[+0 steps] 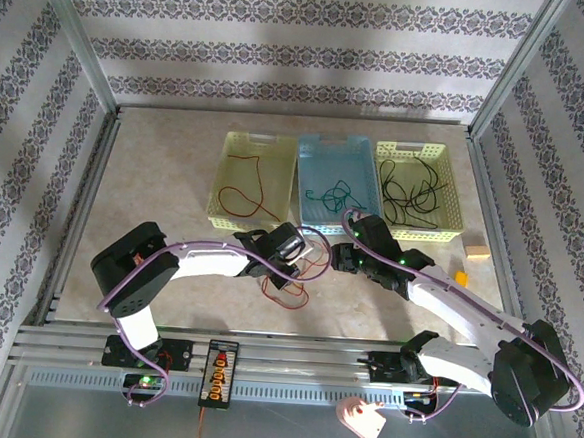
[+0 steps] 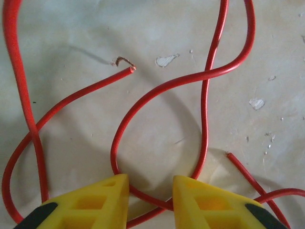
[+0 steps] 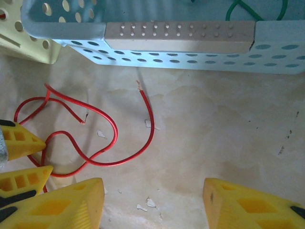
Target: Untangle the cables
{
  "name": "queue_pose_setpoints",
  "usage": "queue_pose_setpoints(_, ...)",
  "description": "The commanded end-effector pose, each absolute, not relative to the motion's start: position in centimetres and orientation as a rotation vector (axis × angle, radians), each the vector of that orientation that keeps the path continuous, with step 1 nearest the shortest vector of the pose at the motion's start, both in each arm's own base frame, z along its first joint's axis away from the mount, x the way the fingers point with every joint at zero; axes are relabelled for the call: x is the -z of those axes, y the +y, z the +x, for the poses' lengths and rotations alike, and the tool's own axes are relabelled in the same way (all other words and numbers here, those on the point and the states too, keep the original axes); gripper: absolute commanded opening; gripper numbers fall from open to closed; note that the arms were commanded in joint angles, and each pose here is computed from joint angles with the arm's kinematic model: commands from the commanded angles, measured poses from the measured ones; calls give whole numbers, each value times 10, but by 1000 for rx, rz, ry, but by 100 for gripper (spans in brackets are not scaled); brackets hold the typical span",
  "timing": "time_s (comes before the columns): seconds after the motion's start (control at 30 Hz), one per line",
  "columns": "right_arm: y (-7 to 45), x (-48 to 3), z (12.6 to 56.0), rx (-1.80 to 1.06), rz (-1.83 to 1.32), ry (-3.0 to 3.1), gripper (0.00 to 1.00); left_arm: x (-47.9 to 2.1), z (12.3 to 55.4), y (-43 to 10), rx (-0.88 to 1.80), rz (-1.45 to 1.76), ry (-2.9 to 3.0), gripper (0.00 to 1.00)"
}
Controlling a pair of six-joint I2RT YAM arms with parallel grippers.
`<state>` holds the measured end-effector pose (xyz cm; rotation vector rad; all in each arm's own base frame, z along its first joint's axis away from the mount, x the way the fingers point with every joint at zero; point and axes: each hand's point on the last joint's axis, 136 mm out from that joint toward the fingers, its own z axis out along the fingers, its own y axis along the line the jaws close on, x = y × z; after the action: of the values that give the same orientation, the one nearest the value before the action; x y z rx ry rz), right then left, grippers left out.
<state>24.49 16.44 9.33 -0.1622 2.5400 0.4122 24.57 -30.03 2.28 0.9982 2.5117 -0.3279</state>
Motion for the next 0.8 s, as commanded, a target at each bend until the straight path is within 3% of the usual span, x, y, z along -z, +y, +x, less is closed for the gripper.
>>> queue_pose_setpoints(0.0, 168, -95, 241, -469, -178, 2534, 57, -34, 234, -301, 365, 1001, 2508, 29)
queue_pose_setpoints(0.4, 207, -79, 258, -547, -297, 2603, 57, -84, 243, -309, 481, 888, 2356, 34)
queue_pose_setpoints(0.77, 234, -51, 291, -497, -323, 2629, 49, -61, 228, -282, 430, 824, 2431, 35)
